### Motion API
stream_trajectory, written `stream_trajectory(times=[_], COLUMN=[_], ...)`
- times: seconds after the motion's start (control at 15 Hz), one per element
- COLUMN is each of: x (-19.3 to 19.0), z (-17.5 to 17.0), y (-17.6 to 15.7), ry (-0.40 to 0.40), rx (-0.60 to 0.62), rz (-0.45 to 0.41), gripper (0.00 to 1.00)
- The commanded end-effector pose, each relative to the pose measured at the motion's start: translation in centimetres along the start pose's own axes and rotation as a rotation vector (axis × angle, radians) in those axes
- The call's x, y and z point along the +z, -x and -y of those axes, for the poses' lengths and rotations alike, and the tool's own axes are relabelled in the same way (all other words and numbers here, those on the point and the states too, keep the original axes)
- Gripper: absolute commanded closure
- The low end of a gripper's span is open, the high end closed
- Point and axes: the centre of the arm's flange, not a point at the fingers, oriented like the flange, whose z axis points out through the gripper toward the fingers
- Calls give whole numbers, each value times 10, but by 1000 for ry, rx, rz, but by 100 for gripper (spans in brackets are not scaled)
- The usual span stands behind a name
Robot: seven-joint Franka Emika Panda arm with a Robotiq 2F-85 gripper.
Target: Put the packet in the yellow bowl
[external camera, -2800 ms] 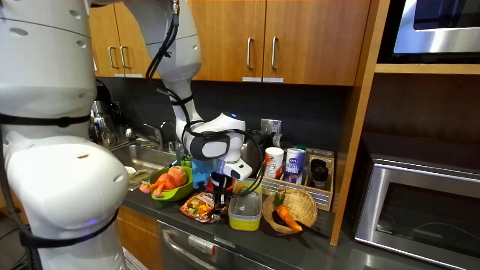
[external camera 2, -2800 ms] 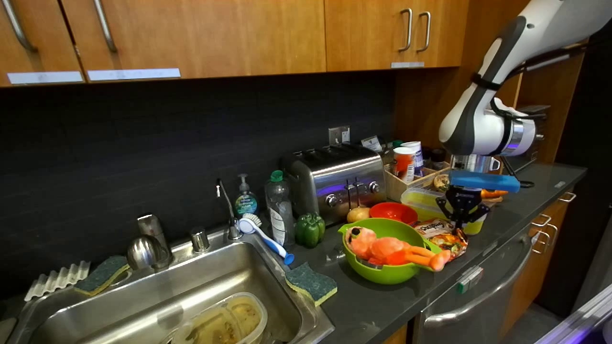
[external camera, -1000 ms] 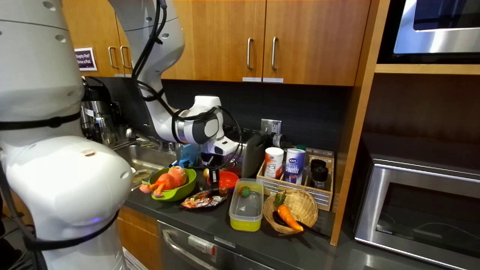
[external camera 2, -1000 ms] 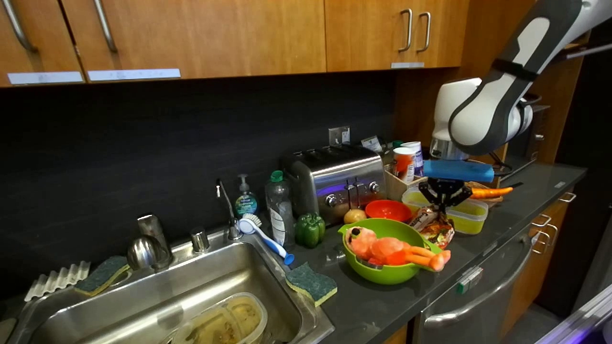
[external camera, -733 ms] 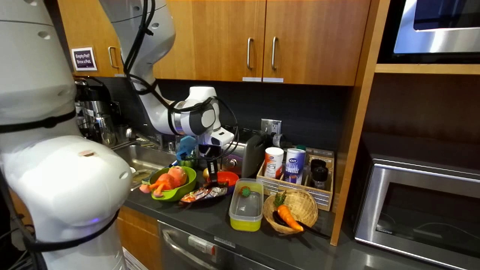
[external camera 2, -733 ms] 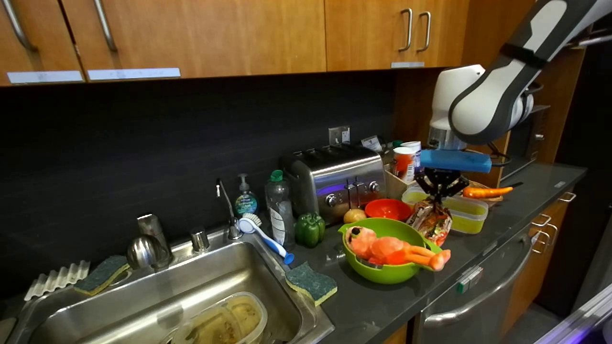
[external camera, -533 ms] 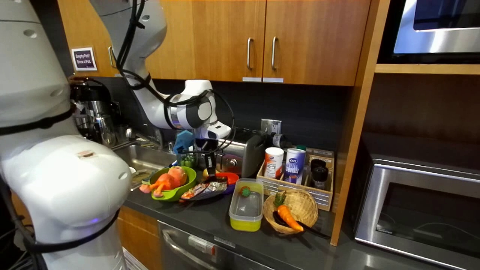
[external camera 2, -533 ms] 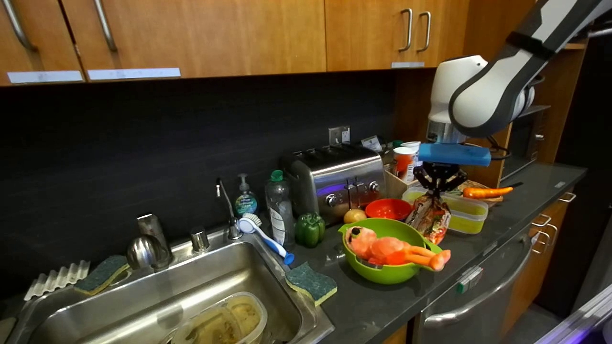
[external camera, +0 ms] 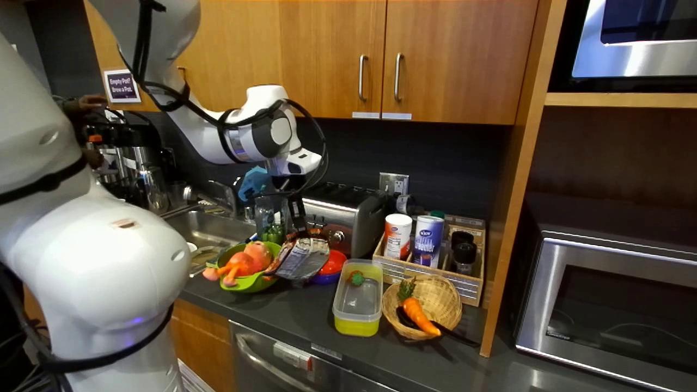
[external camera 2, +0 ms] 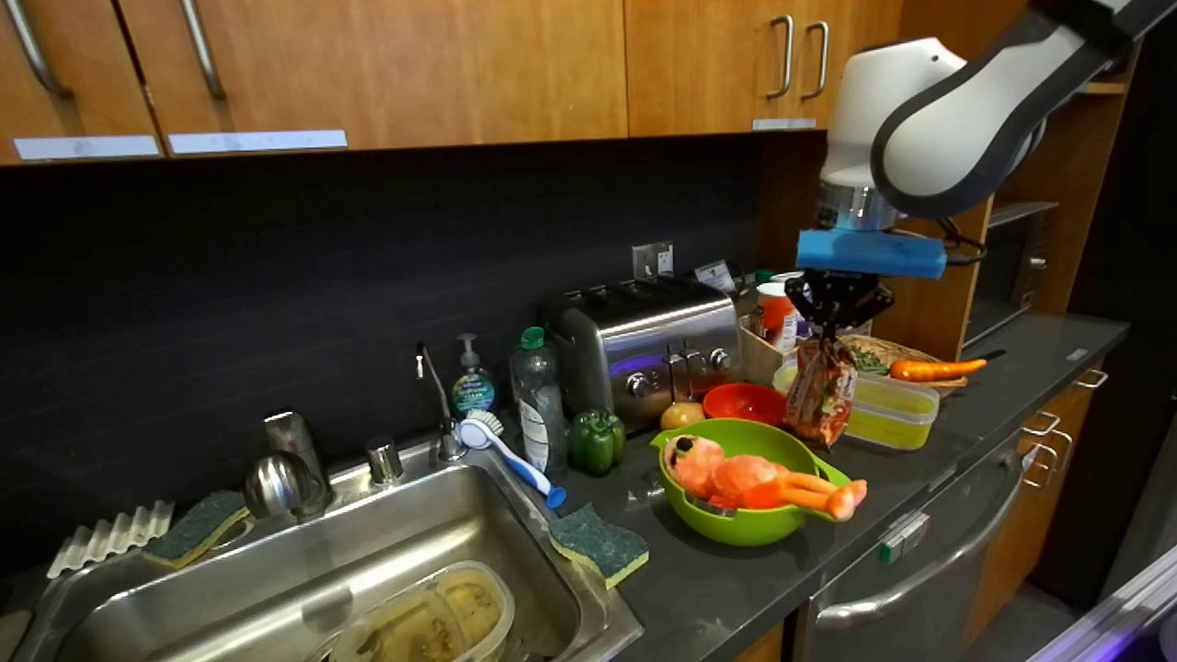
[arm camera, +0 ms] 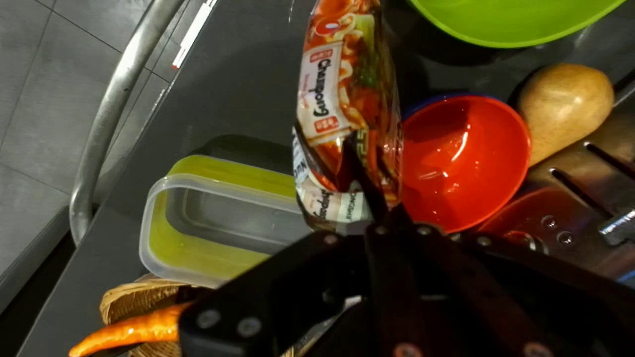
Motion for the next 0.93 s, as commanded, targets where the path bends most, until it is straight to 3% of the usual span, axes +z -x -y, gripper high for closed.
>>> stream_trajectory(times=[0.0,0.47,0.87], x=[-36,-100,-131], z=[-56,-75,-121], y=[40,21,-8], ry=[-57,-200,-246], rx=[26,167,315], rz=[-56,-71,-67], gripper=[100,100,100])
